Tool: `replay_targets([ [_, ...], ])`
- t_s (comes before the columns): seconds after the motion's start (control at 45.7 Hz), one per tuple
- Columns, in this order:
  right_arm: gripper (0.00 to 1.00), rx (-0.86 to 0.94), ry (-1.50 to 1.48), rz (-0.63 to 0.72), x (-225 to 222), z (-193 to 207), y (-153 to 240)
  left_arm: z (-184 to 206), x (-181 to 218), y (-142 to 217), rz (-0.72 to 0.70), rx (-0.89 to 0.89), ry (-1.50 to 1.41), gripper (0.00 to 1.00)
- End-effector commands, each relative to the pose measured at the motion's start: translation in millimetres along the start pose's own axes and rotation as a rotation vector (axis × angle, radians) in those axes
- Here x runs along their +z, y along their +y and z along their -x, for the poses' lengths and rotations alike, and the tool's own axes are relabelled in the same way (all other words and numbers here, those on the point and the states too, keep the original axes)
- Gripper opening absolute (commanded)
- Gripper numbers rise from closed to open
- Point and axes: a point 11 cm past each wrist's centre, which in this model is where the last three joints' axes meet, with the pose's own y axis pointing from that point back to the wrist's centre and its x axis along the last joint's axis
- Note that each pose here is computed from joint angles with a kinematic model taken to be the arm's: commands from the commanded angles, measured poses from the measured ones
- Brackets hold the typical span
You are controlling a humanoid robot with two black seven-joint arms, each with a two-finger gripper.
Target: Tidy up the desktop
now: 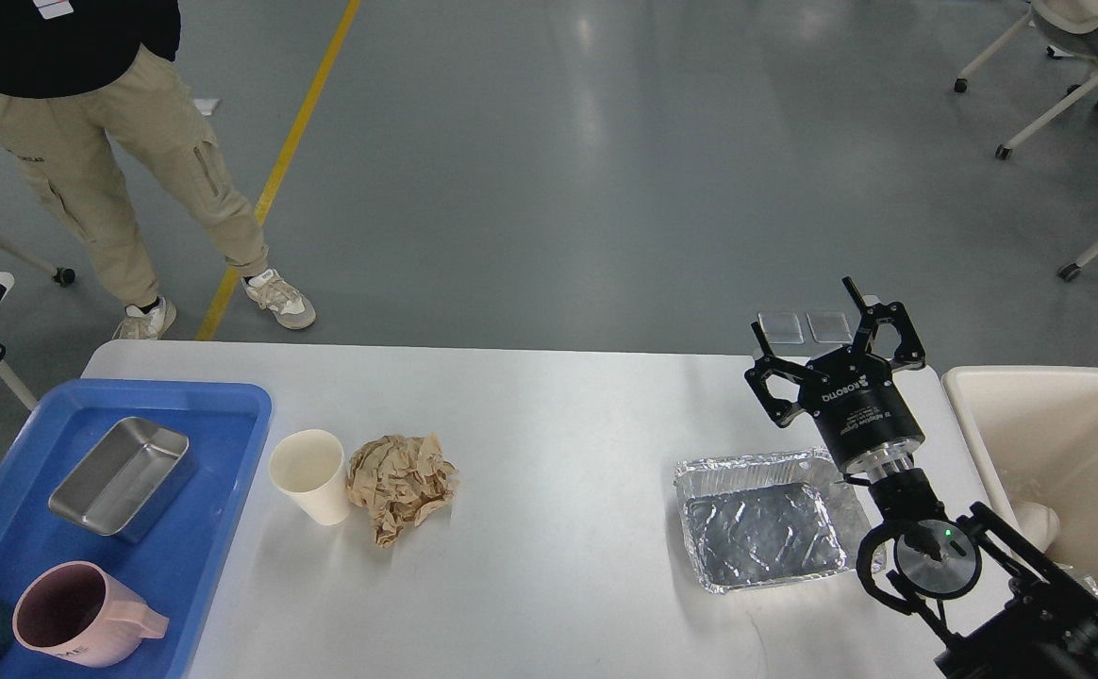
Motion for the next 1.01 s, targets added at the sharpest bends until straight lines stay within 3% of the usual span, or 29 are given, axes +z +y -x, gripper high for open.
replay_targets([
  [0.0, 1.00, 0.001, -0.002, -0.001, 0.3, -0.4, 0.6, -9.0, -3.6, 2.2, -0.003, 0.069, -0.022, 0.97],
  [0.285, 1.00, -0.003, -0.013, 0.001, 4.4, 0.9, 1.0, -12.7, -34.7, 14.6, -0.010, 0.193, 0.128, 0.97],
  [0.613, 1.00, -0.002, -0.008, 0.002, 3.4, 1.5, -0.3, -0.9, -78.9, 20.9, -0.327, 0.197, 0.300, 0.97],
  [0.985, 1.00, -0.005, 0.010, 0.016, 2.4, 2.3, -3.6, 18.1, -102.6, 5.7, -0.423, 0.114, 0.368, 0.97],
])
